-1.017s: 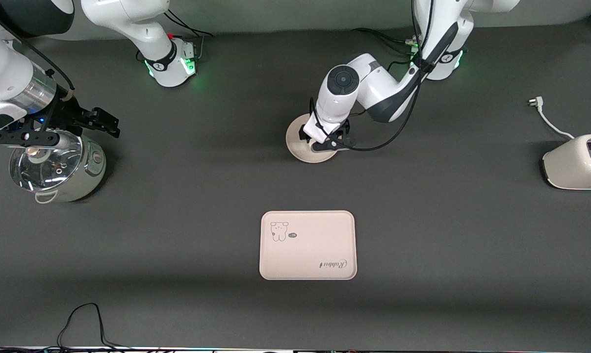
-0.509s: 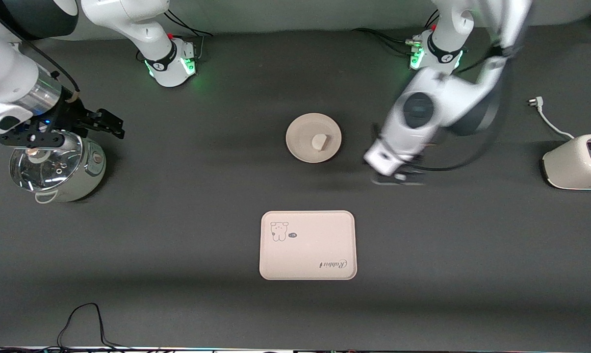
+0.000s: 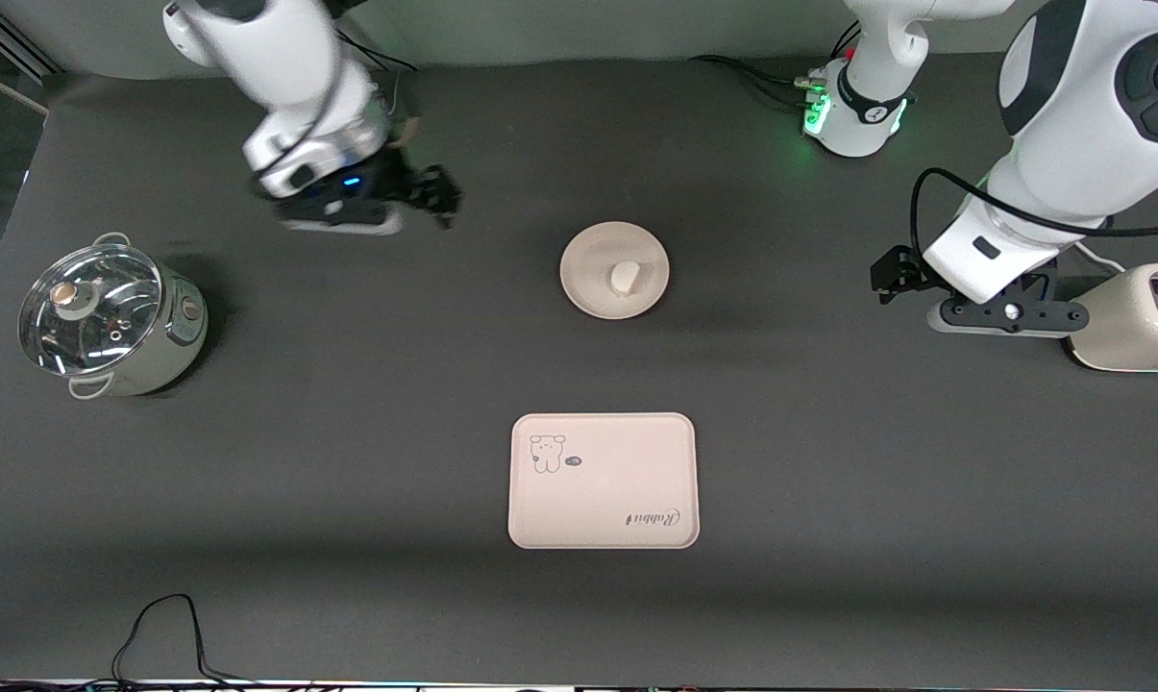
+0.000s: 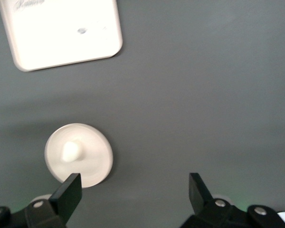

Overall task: Place bun in plate and plate on tray
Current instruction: 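Raise the left gripper away while the right gripper reaches the plate, then lower the right gripper to the rim of the plate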

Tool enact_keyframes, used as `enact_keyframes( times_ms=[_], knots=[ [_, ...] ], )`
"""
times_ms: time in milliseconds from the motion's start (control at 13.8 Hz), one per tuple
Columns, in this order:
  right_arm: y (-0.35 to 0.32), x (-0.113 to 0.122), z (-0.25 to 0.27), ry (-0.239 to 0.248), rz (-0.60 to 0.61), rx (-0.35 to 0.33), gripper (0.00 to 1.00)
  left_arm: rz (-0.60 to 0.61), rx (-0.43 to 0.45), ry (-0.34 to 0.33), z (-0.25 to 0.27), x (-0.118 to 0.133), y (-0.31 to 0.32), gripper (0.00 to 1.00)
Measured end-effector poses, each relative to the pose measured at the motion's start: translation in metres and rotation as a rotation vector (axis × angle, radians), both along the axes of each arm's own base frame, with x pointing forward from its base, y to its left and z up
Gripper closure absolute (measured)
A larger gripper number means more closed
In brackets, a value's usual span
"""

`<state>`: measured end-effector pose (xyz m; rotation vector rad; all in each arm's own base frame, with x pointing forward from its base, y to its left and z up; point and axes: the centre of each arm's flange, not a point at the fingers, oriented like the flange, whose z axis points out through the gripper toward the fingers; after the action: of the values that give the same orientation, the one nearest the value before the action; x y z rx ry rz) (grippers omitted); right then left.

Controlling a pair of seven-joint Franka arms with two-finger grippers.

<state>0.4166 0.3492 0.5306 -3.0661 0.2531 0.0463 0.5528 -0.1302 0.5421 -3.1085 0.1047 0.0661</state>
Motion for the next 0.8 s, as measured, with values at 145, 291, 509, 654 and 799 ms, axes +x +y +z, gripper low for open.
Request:
enact_keyframes(
  times_ms=[145,291,509,654,799],
  knots=[
    [0.042,-0.024,-0.016,-0.002,0.029,-0.001,0.00,0.010,-0.002,0.006,-0.004,0.003,0.005,0.00],
    [0.067,-0.030,-0.036,-0.014,0.049,0.007,0.00,0.014,-0.002,0.003,-0.003,0.004,0.008,0.00],
    [0.089,-0.019,-0.089,-0.016,0.051,-0.004,0.00,0.017,-0.003,0.001,-0.002,0.004,0.009,0.00],
    [0.103,-0.016,-0.139,-0.001,0.059,-0.031,0.00,0.017,-0.004,-0.002,-0.001,0.005,0.008,0.00],
    [0.116,-0.015,-0.189,0.009,0.064,-0.054,0.00,0.038,-0.005,-0.014,0.004,0.004,0.006,0.00]
  ],
)
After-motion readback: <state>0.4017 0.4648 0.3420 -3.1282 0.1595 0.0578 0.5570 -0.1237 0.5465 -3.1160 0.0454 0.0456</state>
